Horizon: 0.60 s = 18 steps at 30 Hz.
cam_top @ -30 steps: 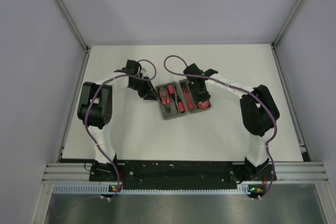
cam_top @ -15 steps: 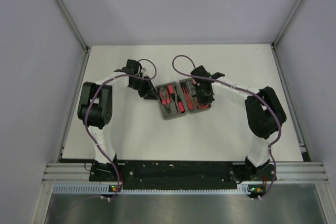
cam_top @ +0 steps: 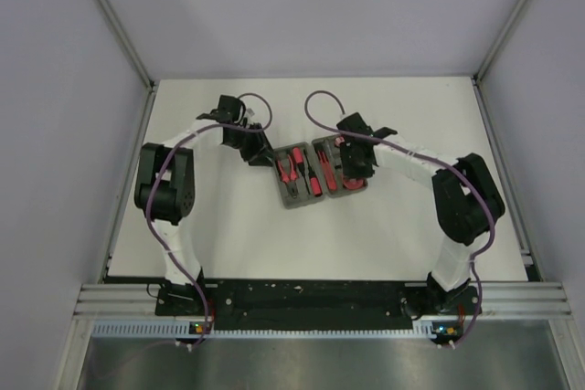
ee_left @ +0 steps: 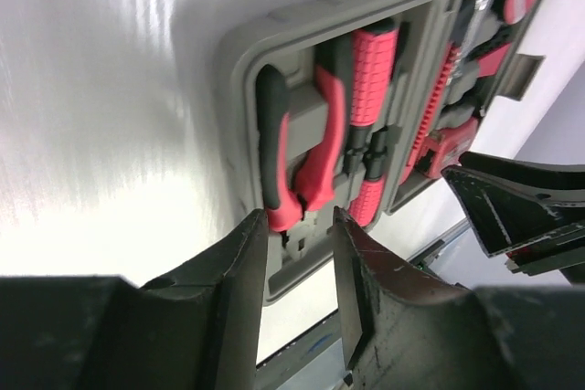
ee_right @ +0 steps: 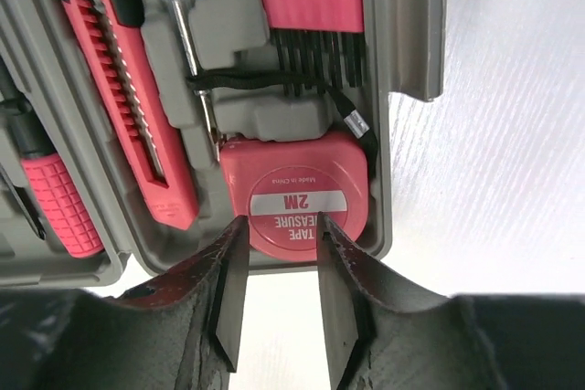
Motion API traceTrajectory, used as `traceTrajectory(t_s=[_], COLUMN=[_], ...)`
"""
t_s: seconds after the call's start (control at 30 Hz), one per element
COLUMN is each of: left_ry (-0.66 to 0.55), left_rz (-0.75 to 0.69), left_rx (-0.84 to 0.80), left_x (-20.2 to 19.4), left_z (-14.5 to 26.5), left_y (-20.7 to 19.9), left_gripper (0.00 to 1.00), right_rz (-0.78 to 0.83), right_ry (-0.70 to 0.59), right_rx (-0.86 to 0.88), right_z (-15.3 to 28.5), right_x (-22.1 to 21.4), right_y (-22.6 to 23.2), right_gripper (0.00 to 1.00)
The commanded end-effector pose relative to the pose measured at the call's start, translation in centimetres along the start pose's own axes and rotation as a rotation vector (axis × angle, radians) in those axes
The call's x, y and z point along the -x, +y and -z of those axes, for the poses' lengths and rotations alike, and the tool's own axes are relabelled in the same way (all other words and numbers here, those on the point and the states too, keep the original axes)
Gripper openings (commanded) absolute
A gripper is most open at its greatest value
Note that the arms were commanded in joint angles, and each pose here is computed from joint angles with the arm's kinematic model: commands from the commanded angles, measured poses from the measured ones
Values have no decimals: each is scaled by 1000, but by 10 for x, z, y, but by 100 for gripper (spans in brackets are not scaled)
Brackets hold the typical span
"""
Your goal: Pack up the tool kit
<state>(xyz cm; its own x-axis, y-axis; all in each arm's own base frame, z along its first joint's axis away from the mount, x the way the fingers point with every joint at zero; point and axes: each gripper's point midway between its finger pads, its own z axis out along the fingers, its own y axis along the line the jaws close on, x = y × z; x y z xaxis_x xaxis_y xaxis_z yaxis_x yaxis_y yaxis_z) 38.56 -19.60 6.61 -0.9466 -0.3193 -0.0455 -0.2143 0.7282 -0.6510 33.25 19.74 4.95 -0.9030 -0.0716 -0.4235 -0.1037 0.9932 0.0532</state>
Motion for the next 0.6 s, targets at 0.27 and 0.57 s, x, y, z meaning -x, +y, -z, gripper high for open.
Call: traceTrajectory(t_s=[0.27,0.57], left_ry=[-205,-233], left_rz=[-104,-105], left_rx=[-140,-40], left_x=[47,51], left_z=[85,98], left_y=[-60,-23], left_gripper=[50,63], right_rz=[230,643], right_ry=[-268,-225], right_rx=[217,387], right_z=[82,78], right_x=[71,-7], right_y=[64,168], right_gripper=[53,53])
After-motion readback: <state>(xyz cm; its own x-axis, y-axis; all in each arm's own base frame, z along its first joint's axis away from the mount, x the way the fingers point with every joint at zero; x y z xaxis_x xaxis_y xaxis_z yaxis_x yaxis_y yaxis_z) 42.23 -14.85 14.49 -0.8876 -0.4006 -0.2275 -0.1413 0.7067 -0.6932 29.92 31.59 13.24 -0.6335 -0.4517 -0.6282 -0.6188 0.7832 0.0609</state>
